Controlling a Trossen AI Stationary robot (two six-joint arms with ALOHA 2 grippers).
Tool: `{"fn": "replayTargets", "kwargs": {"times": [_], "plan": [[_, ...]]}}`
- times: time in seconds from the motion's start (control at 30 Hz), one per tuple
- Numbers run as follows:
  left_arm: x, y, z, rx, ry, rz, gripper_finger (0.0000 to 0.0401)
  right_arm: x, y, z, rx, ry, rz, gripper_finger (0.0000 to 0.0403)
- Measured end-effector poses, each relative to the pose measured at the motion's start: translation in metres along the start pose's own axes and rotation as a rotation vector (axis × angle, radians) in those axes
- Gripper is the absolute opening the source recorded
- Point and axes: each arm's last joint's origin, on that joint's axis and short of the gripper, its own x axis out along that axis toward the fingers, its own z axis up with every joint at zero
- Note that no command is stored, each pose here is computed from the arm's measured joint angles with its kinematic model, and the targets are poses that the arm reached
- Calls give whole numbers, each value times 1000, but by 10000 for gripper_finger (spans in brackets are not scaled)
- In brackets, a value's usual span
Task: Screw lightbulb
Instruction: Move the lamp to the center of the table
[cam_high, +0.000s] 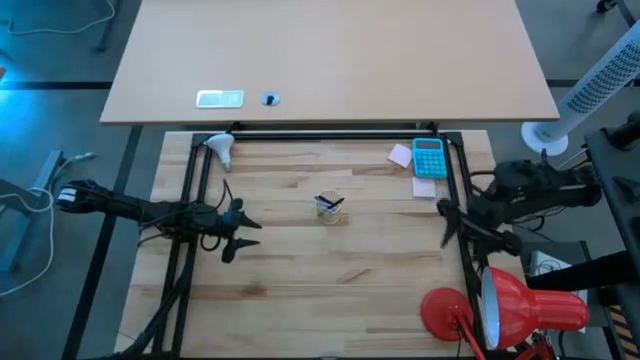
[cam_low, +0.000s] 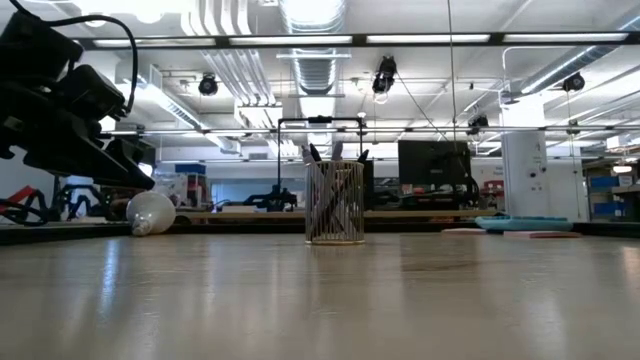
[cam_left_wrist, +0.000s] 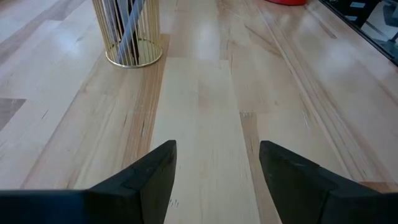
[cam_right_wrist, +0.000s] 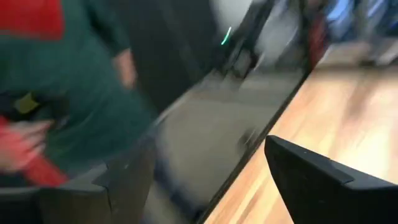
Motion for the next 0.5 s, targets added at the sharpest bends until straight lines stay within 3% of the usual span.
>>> {"fn": "replayTargets", "kwargs": {"times": [0.17, 0.33, 0.4, 0.5], "plan": [[0, 0, 0, 0, 0, -1, 222, -5, 6, 0, 294, 175, -20, 308], [0, 0, 0, 0, 0, -1, 222, -6, 7, 4, 563, 191, -53, 307], [0, 0, 0, 0, 0, 0, 222, -7, 9, 7, 605, 175, -52, 305], [0, 0, 0, 0, 0, -1, 222, -7, 10, 12, 569, 145, -36, 306]]}}
